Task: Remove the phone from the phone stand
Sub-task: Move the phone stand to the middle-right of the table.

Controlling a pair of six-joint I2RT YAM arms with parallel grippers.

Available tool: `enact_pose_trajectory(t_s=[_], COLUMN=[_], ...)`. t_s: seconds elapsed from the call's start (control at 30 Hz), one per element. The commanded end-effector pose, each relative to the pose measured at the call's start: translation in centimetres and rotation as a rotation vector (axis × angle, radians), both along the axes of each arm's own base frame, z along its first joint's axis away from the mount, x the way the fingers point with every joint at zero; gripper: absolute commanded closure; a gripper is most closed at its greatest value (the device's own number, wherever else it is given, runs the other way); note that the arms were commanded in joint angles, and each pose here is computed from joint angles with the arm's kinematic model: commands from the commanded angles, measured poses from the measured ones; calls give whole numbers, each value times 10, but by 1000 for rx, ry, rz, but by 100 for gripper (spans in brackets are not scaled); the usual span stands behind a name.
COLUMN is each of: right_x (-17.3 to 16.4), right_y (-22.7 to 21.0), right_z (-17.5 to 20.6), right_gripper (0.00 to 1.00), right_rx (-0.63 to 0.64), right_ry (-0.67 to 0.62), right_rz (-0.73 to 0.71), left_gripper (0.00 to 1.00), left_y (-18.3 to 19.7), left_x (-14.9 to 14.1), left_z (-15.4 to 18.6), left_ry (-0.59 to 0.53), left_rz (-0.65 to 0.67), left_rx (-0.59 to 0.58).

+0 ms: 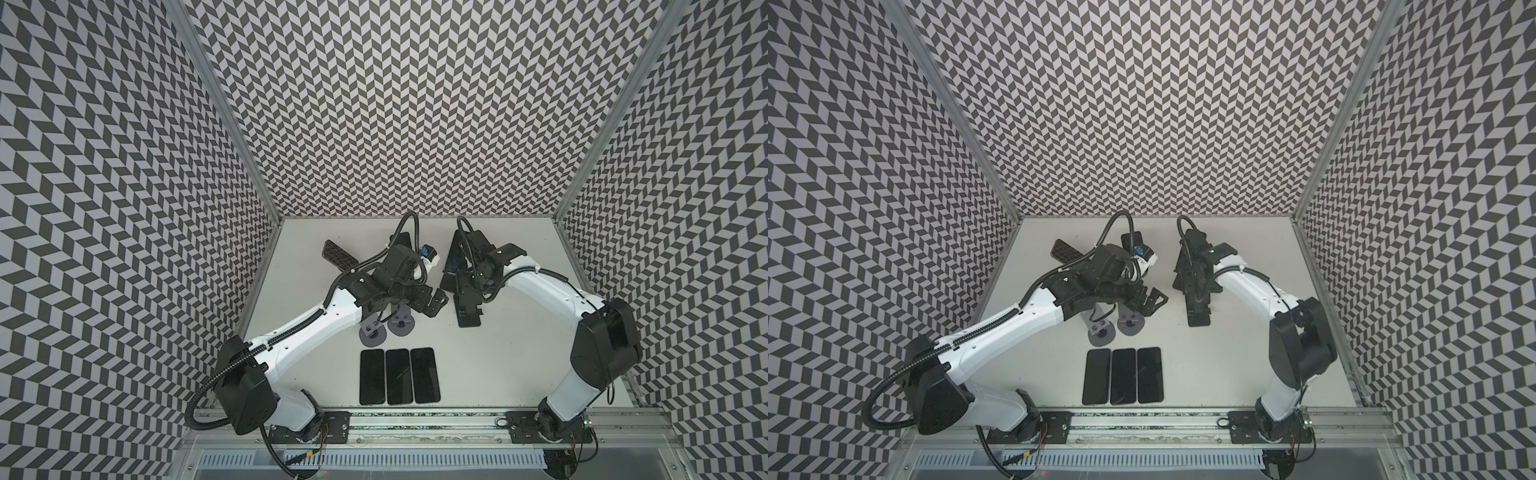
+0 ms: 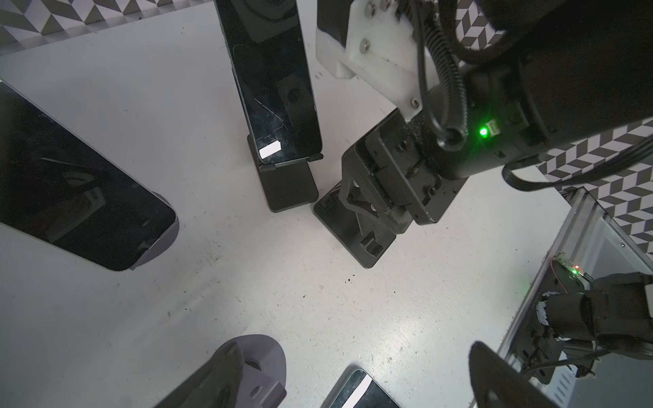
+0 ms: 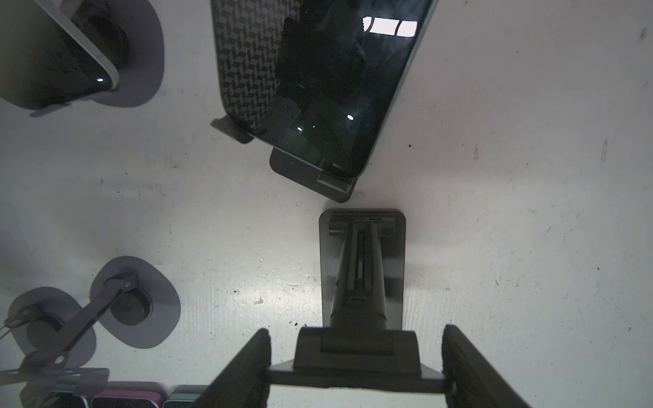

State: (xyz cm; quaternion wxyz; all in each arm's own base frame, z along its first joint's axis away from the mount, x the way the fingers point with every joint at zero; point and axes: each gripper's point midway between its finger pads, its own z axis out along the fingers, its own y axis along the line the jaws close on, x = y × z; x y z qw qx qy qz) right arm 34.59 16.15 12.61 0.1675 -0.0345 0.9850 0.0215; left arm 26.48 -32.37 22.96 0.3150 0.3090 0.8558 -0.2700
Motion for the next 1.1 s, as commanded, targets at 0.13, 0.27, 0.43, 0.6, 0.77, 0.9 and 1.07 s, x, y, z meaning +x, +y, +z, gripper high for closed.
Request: enact_pose_trajectory(t_s=[0.13,0.27,0.43,0.6,0.77,0.9,1.07], right_x=[0,0,-1,-2,0,3,13], right_y=[-11,-16,-22,-30,-42,-58,-84], right_z=[18,18,20,22,23,23,22], right_gripper=[36,36,36,36,36,36,36], right_rx=[-14,-21,-32,-43,-55,-73,-81], right_ry=[-56,-56,-62,-68,-77,-86,-105], right_rz=[-8,-16,-22,-38,-58,-82,-129], left_gripper=[0,0,0,0,0,0,0], left_y=[-4,-3,-3,-8,-11,-9,-11], left_x=[-2,-3,-5,-9,-13,-12,-10], left_z=[9,9,9,8,10,9,10], left_ry=[-25,-25,-29,-31,-33,-39,-42], left_rz=[-18,-19,-21,-40,-51,-45,-44], left_rx=[-24,-20,-21,-16,-17,-7,-6])
